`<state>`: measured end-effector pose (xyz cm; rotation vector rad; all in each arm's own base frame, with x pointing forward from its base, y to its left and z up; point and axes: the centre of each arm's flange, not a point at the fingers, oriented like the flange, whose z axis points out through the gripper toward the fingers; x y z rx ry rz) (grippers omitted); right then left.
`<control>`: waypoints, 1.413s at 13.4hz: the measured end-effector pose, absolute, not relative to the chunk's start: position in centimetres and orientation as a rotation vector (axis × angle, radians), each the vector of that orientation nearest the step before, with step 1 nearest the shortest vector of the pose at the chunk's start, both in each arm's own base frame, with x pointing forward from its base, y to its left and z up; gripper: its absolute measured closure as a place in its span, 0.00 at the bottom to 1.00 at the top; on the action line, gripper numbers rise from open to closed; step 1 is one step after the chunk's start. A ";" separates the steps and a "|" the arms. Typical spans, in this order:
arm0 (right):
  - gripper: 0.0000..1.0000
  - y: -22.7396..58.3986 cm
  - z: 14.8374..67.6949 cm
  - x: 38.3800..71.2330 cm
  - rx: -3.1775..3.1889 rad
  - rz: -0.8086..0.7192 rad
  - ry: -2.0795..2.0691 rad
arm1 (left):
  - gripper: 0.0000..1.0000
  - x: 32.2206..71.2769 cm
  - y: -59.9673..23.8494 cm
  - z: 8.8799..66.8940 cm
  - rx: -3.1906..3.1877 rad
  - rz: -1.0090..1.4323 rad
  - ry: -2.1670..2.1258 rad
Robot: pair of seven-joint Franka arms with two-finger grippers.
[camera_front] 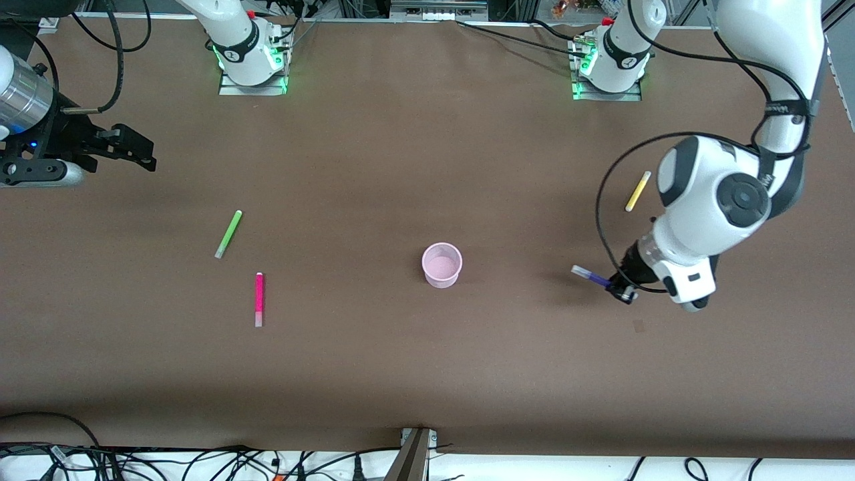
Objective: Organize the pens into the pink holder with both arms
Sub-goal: 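Carry the blue marker with the left gripper over the pink holder, then lower the blue marker into the pink holder and open the left gripper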
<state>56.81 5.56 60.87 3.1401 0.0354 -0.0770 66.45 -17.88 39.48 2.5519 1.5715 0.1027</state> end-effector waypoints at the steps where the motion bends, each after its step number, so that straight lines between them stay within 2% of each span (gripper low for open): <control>1: 0.00 5.5 60.8 56.8 3.140 -0.078 0.032 | 0.82 65.9 -20.8 40.3 2.554 0.149 1.576; 6: 0.00 5.1 60.7 57.0 3.142 -0.072 0.022 | 0.82 61.6 -33.4 40.6 2.514 0.384 1.669; 10: 0.00 4.8 60.7 57.4 3.179 -0.052 -0.002 | 0.82 57.4 -40.9 36.0 2.532 0.633 1.684; 15: 0.00 3.1 60.1 58.3 3.217 -0.023 -0.065 | 0.82 55.1 -46.5 30.1 2.580 0.883 1.651; 19: 0.00 1.5 59.4 59.1 3.269 -0.005 -0.136 | 0.82 53.6 -48.8 30.8 2.608 1.017 1.586</control>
